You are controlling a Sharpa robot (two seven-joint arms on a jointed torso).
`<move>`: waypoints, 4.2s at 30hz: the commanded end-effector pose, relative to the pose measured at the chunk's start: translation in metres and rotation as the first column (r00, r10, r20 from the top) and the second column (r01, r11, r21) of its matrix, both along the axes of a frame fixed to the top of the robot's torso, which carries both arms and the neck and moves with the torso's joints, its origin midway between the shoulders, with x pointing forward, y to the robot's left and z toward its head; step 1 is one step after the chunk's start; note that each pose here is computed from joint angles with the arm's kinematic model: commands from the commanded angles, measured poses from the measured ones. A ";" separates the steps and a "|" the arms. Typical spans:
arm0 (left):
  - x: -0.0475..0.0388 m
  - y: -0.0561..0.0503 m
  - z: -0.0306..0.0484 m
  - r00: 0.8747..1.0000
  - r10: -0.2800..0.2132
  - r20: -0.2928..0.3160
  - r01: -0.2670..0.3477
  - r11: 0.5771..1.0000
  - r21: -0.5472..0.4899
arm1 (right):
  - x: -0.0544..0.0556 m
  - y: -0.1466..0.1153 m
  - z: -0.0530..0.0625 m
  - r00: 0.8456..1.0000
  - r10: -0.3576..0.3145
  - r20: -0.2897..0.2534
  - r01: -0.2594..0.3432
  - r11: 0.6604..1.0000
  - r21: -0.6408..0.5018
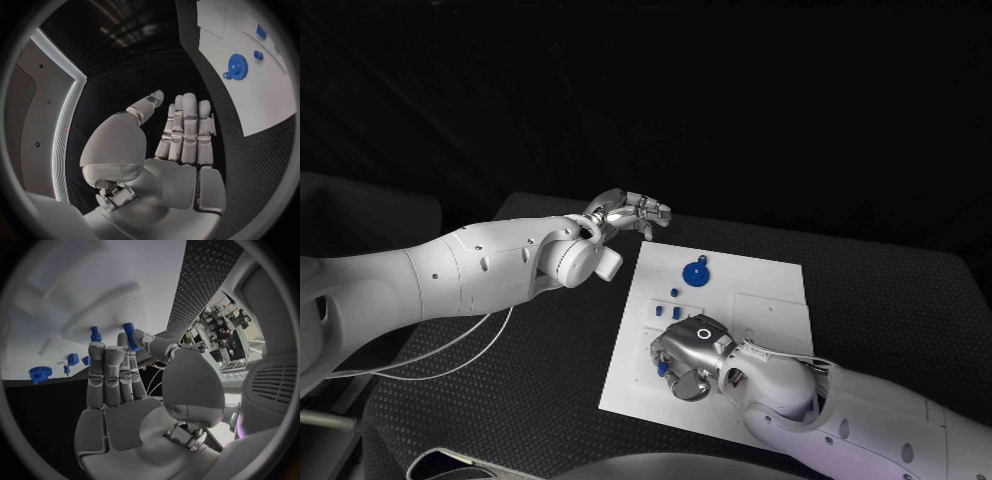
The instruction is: Assemble the parts on the task board
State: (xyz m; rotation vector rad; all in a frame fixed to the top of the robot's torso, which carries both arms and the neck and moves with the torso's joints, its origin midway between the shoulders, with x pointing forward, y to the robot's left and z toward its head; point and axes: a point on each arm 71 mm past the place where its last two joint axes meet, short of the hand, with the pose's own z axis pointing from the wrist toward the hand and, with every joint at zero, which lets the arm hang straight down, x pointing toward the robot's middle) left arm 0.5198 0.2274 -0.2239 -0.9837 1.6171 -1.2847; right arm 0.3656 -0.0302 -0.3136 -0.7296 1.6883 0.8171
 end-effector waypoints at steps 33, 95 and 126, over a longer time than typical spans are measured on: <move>0.0001 0.001 0.0010 1.000 -0.007 0.000 0.007 1.000 -0.009 | -0.002 -0.013 0.005 0.998 -0.068 0.006 0.067 0.988 0.140; 0.0033 0.003 -0.0142 1.000 0.004 -0.029 -0.004 1.000 -0.009 | 0.013 -0.179 -0.007 0.469 -0.707 -0.529 0.598 0.695 -0.398; 0.0025 0.004 -0.0143 0.999 0.003 -0.034 -0.003 1.000 -0.007 | 0.009 -0.172 0.002 0.393 -0.688 -0.611 0.668 0.670 -0.325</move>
